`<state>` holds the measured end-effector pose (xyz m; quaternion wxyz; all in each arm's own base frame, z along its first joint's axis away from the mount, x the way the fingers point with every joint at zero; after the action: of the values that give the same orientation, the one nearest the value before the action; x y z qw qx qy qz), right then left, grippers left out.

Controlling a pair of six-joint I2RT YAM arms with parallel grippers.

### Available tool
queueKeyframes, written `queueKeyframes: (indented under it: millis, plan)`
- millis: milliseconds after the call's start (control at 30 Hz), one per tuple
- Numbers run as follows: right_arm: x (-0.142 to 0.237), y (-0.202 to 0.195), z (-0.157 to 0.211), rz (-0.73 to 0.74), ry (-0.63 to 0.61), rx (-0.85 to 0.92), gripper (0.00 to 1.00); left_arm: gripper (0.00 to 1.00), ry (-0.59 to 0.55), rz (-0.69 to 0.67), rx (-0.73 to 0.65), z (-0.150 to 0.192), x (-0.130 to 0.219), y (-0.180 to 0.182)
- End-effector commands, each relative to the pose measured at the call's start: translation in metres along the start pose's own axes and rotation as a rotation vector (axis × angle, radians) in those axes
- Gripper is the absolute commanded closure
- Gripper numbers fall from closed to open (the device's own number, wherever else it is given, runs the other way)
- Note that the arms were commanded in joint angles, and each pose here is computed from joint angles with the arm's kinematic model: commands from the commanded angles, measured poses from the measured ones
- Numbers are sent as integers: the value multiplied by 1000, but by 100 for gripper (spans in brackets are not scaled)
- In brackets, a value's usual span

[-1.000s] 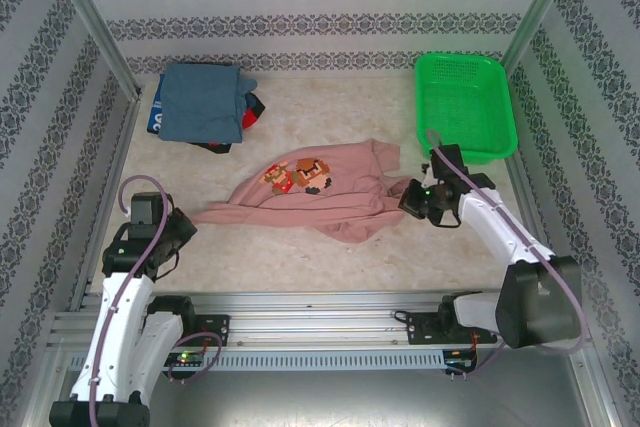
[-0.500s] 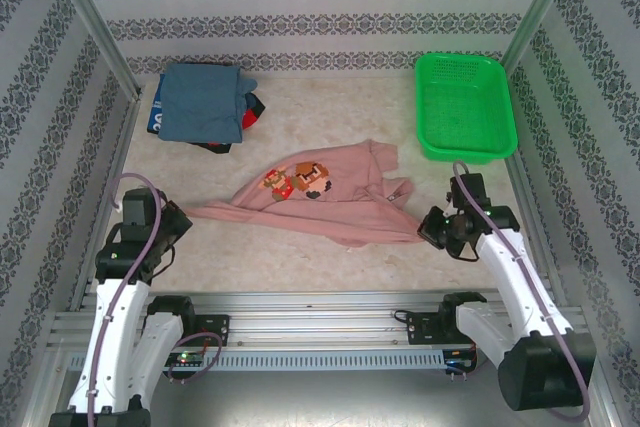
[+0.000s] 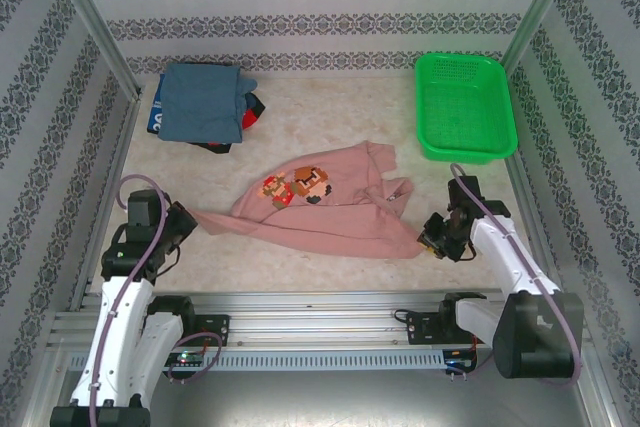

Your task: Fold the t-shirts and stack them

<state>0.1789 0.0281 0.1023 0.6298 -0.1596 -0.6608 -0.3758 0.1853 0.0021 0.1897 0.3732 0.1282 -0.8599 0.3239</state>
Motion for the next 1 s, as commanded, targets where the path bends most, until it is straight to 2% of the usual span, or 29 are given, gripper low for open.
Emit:
queueKeyframes:
  millis: [0, 100, 267, 433, 667, 967]
  plan:
    - [-2, -8, -5, 50, -20, -38, 71, 100, 4, 126, 6, 2, -4, -14]
    - [2, -1, -5, 2, -23, -46, 65, 100, 21, 165, 18, 9, -7, -16]
    - [13, 2, 16, -44, 36, -77, 65, 100, 22, 198, 19, 9, -8, -19]
    - [-3, -3, 38, -54, 100, -133, 65, 100, 34, 199, 25, 10, -13, -19]
    - [-24, 4, 29, -86, 78, -168, 66, 100, 48, 217, 3, 9, -16, -24]
    - [-15, 25, 28, -155, 93, -189, 68, 100, 49, 230, -4, 13, -12, -23]
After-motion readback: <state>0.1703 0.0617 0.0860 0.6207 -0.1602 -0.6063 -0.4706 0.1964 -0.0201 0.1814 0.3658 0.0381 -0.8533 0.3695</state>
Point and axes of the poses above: each hand's point on the last joint's axis, 136 mm out from that joint toward the fingers, its own x axis back along the fingers, its own y axis along the line the jaws close on, z = x × y, the point moved 5 cm from there along x, back along the fingers, and after that the axes turned 5 degrees about -x, right-handed, at the moved point
